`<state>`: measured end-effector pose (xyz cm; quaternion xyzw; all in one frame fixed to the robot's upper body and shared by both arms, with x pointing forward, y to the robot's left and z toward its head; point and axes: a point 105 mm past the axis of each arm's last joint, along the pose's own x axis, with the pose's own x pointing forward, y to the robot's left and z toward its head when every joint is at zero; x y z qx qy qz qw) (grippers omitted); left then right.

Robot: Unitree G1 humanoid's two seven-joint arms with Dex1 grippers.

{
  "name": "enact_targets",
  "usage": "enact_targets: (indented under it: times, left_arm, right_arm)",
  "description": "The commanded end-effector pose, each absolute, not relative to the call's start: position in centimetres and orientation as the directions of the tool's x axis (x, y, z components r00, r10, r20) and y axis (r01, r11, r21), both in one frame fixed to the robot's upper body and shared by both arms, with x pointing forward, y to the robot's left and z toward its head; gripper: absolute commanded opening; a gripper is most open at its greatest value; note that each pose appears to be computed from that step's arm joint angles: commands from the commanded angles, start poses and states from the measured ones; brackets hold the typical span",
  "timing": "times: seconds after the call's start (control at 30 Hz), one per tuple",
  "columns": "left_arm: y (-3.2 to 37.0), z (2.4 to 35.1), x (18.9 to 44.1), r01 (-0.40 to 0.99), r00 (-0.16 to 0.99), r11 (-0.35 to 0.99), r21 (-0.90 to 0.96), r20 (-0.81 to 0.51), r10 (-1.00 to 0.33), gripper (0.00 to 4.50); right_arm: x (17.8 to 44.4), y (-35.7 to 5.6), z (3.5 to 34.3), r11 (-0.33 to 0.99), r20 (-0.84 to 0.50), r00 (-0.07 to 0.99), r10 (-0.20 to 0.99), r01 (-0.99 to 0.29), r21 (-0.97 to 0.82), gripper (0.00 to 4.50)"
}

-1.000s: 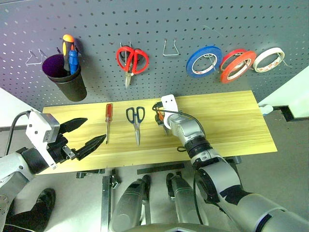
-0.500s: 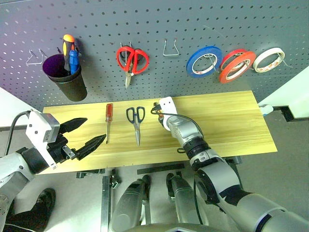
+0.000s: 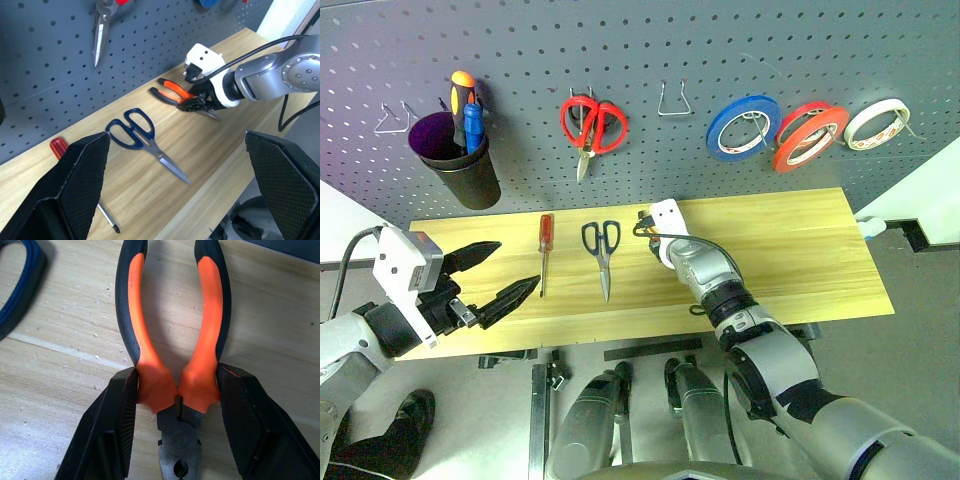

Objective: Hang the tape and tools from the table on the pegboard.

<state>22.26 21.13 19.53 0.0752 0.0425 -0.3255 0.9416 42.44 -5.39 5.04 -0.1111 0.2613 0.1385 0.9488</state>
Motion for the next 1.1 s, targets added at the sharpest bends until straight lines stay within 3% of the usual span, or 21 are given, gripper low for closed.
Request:
enact_targets:
  times: [0.03, 0.23, 0.3, 0.47, 0.67, 0.87, 1.1]
  left_arm:
    - [21.1, 20.1, 22.3, 0.618, 0.786, 0.774, 0.141, -0.108, -0.608, 4.5]
    - [21.1, 20.1, 22.7, 0.617, 0.787, 0.775, 0.137, -0.095, -0.61, 4.5]
    - [21.2, 20.1, 22.9, 0.618, 0.786, 0.773, 0.144, -0.095, -0.61, 4.5]
    - [21.1, 20.1, 23.5, 0.625, 0.78, 0.767, 0.149, -0.085, -0.619, 4.5]
    - [21.0, 20.2, 24.1, 0.634, 0.772, 0.758, 0.154, -0.075, -0.631, 4.5]
    - [20.7, 20.2, 24.4, 0.645, 0.762, 0.748, 0.154, -0.071, -0.643, 4.5]
    - [20.8, 20.3, 24.6, 0.65, 0.758, 0.742, 0.162, -0.072, -0.648, 4.5]
  right_arm:
    - [42.1, -5.3, 5.2, 0.925, -0.523, 0.803, 0.287, -0.373, -0.065, 2.08]
    - [41.5, -6.7, 6.0, 0.893, -0.492, 0.788, 0.371, -0.447, -0.043, 2.08]
    - [40.7, -6.5, 6.1, 0.86, -0.483, 0.751, 0.45, -0.51, 0.009, 2.08]
    - [39.1, -7.9, 5.4, 0.825, -0.509, 0.694, 0.509, -0.562, 0.058, 2.08]
    - [38.5, -9.9, 6.2, 0.824, -0.476, 0.7, 0.532, -0.558, 0.1, 2.08]
    - [39.3, -12.4, 6.5, 0.868, -0.456, 0.751, 0.477, -0.483, 0.113, 2.08]
    - [38.5, -13.0, 8.2, 0.801, -0.34, 0.727, 0.597, -0.564, 0.199, 2.08]
